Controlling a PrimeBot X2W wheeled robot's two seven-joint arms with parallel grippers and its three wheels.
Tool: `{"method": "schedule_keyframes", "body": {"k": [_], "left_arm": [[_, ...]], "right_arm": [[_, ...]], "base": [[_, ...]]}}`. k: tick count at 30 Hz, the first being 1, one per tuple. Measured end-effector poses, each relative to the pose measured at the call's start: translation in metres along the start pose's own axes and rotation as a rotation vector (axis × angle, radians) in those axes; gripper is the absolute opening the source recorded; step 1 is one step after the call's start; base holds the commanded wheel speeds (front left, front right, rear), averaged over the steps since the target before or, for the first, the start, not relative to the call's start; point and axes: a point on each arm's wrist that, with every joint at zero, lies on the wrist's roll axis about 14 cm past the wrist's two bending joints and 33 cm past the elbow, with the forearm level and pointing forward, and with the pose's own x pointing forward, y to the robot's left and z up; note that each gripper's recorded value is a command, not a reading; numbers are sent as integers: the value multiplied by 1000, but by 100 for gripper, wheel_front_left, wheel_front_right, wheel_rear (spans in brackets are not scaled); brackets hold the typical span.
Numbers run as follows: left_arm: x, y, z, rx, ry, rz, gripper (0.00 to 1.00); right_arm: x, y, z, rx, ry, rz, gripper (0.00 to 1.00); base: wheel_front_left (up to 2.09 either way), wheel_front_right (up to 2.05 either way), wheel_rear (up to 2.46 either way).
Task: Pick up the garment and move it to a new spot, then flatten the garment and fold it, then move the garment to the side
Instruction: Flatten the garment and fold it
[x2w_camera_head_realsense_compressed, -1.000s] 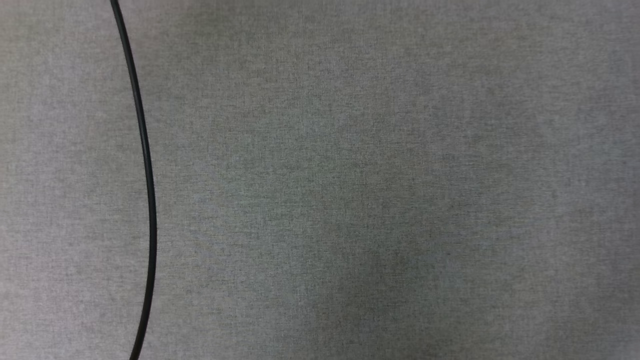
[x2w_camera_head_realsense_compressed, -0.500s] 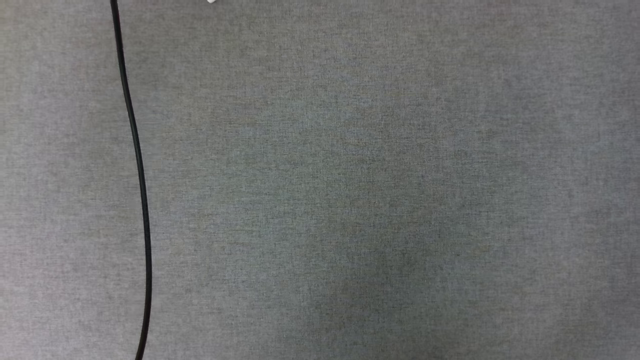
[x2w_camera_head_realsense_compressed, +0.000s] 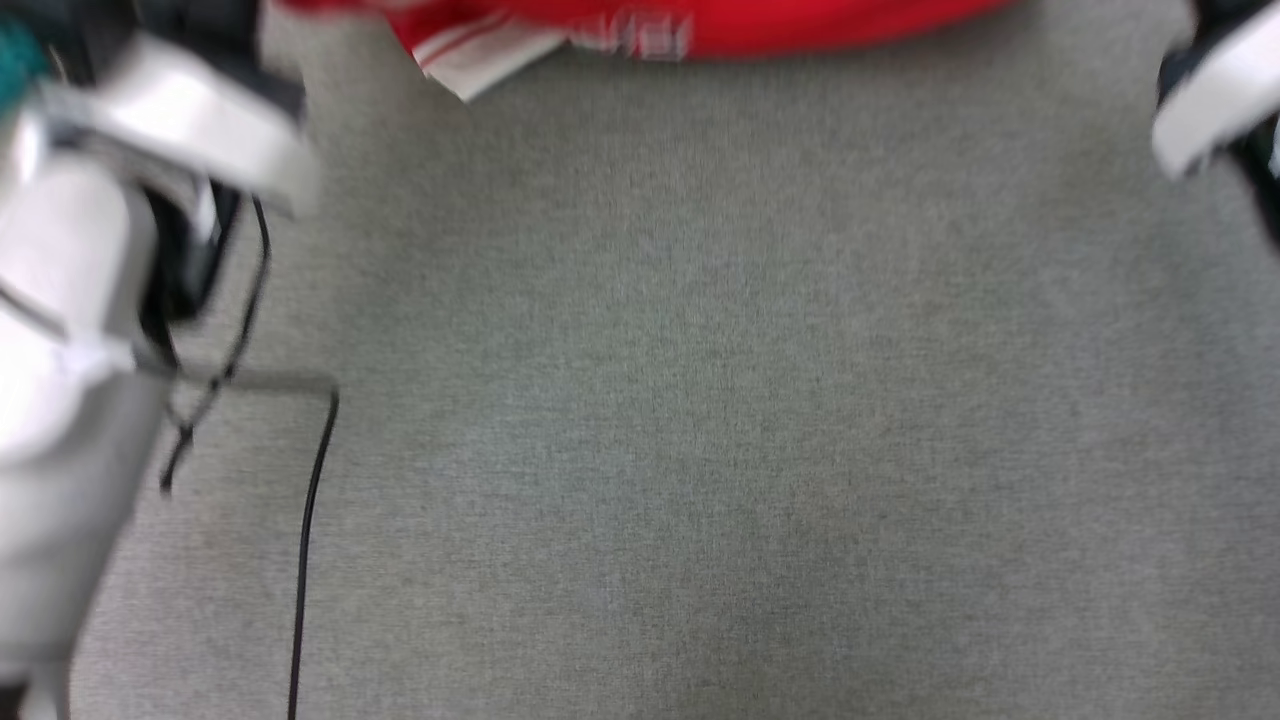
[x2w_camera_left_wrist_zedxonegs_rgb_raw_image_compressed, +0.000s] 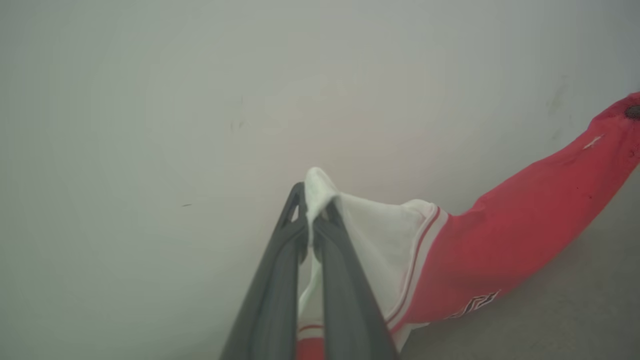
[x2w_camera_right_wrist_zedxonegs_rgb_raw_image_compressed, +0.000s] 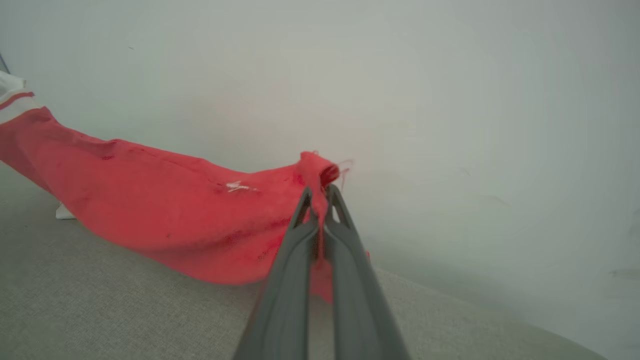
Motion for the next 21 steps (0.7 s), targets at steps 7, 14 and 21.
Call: {"method": "schedule_keyframes", "body": {"k": [7, 14, 21], "left_arm": [[-93, -36, -20, -123, 143, 12, 0], [-160, -54, -32, -184, 276, 20, 0], [-229, -86, -50, -297, 437, 16, 0]], "right_arm": [[-71, 31, -36, 67, 122, 58, 0], [-123, 48, -60, 135, 220, 62, 0], [-175, 66, -84, 184, 311, 69, 0]], "base": [[0, 0, 0], [0, 0, 0], [0, 0, 0]]}}
